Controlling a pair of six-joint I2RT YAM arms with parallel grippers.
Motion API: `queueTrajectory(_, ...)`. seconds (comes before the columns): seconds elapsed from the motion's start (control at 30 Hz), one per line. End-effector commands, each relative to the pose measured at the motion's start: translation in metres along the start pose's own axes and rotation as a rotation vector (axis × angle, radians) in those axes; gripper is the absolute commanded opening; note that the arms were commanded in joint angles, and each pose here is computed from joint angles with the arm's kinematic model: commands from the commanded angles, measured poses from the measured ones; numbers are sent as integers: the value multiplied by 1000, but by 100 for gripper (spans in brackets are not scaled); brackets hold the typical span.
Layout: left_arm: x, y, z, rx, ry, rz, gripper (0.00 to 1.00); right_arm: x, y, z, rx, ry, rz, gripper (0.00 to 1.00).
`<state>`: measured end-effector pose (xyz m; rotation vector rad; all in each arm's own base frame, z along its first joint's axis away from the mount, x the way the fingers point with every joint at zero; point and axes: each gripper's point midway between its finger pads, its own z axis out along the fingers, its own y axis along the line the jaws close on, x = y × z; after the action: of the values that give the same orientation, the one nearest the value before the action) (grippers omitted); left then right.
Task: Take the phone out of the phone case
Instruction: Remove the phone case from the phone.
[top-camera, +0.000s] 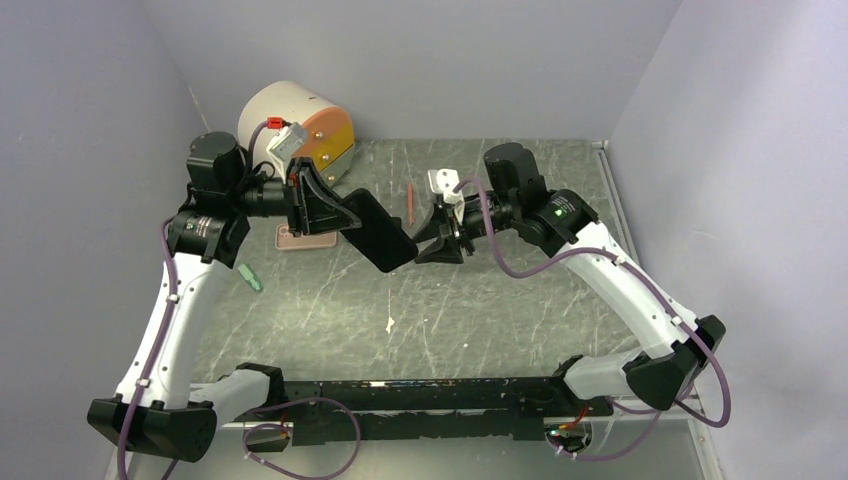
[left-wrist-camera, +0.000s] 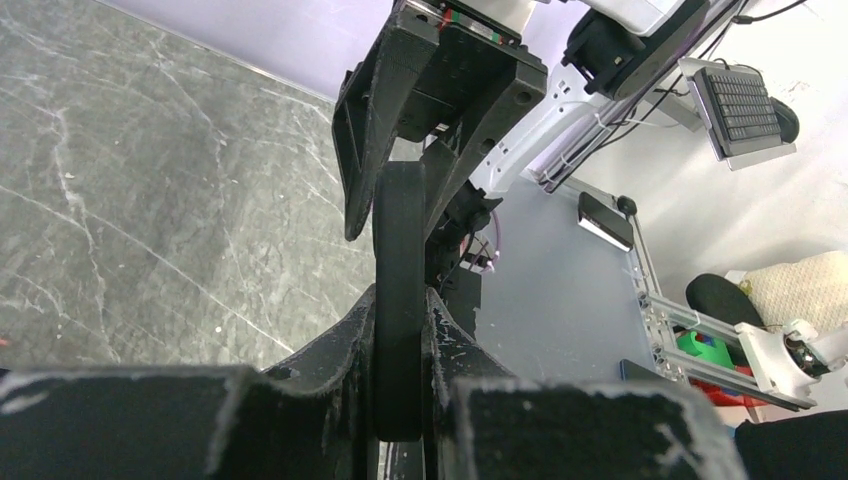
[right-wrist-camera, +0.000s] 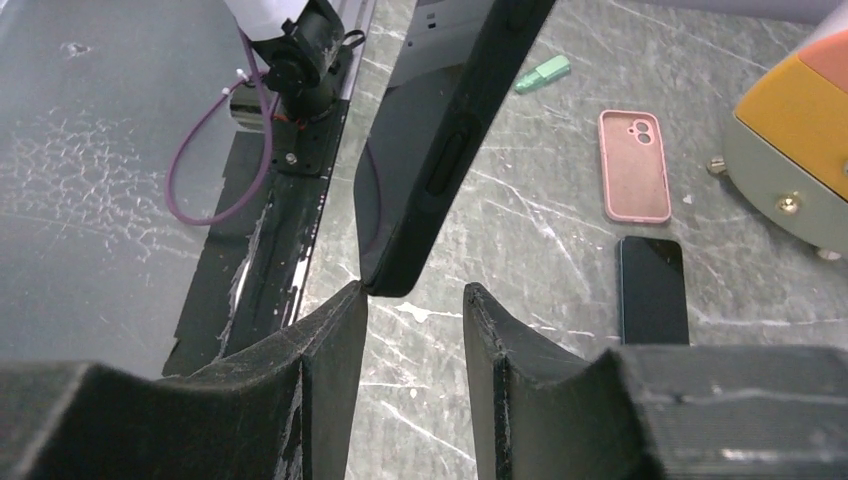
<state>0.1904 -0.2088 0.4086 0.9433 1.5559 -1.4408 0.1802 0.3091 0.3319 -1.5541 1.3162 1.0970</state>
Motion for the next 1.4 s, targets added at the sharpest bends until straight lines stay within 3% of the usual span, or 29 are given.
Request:
queueTrajectory(0.0,-9,-19,-4,37,2,97,3,-16,6,1,-26,2,-76,42)
queueTrajectory(0.37,-5,-20,-4,57,20,65,3,-13,16,6,-74,40,-103,33)
queueTrajectory(0.57,0,-26,-5,78,43,46,3,-10,21,8,-118,60,-130,19)
queueTrajectory(0.83,6,-46,-9,235,65,7,2,6,23,19,-185,130,-218,0)
queueTrajectory(1.2,12,-64,-15,321,89,-6,3,52,-19,29,5,389,-377,0)
queueTrajectory(1.37,15,-63,-15,310,85,-10,3,39,-30,29,95,347,-450,0)
